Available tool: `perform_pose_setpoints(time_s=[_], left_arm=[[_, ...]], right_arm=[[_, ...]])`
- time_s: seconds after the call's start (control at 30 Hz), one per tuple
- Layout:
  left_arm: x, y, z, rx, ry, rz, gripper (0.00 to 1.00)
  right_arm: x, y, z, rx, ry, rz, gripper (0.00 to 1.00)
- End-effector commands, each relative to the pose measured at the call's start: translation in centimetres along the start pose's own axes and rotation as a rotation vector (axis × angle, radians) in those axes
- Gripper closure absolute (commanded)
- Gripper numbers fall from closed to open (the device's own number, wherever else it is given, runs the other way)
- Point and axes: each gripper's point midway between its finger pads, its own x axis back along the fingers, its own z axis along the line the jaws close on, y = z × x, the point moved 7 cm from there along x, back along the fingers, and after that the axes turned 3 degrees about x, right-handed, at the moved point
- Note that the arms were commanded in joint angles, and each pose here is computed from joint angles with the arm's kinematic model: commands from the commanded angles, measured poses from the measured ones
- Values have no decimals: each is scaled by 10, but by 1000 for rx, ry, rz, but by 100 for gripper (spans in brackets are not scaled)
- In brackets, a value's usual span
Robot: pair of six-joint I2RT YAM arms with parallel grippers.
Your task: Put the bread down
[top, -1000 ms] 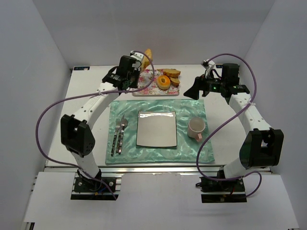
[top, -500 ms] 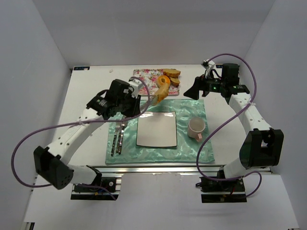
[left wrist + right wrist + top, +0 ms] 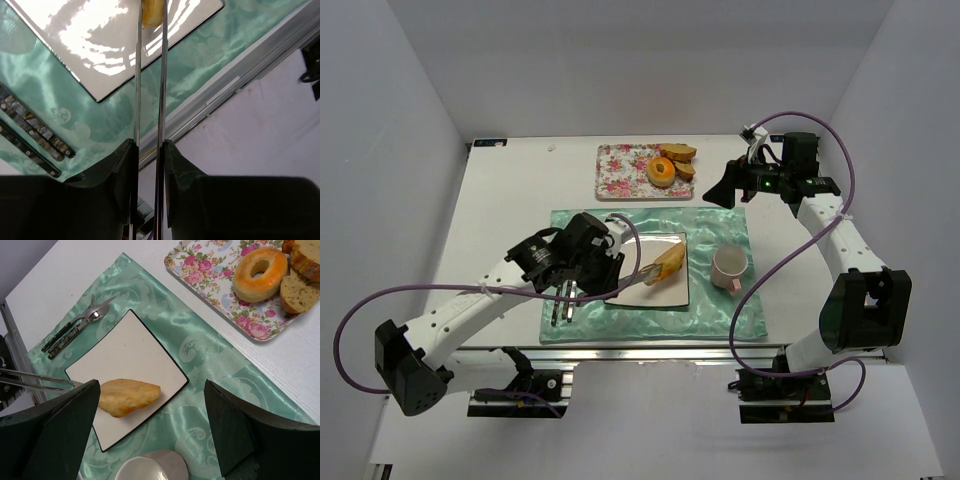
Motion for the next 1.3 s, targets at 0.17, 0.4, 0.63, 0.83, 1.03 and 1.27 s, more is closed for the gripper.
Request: perform_pose_setpoints(time_s=[0.17, 0.4, 0.63, 0.83, 1.03, 1.27], left_arm=[[-5, -8, 10, 6, 93, -18, 100], [1, -19, 8, -1, 82, 29, 56], [8, -23, 3, -13, 33, 39, 42], [17, -18, -3, -33, 2, 31, 40], [40, -6, -1, -33, 66, -45, 51], [51, 17, 0, 46, 133, -186, 64]], right_arm=[[13, 16, 10, 61, -13, -38, 11], [11, 16, 9, 54, -9, -38, 11], [9, 15, 6, 49, -7, -38, 11], [8, 15, 6, 50, -5, -37, 11], [9, 14, 6, 48, -6, -37, 11], [8, 12, 6, 42, 0, -33, 11]])
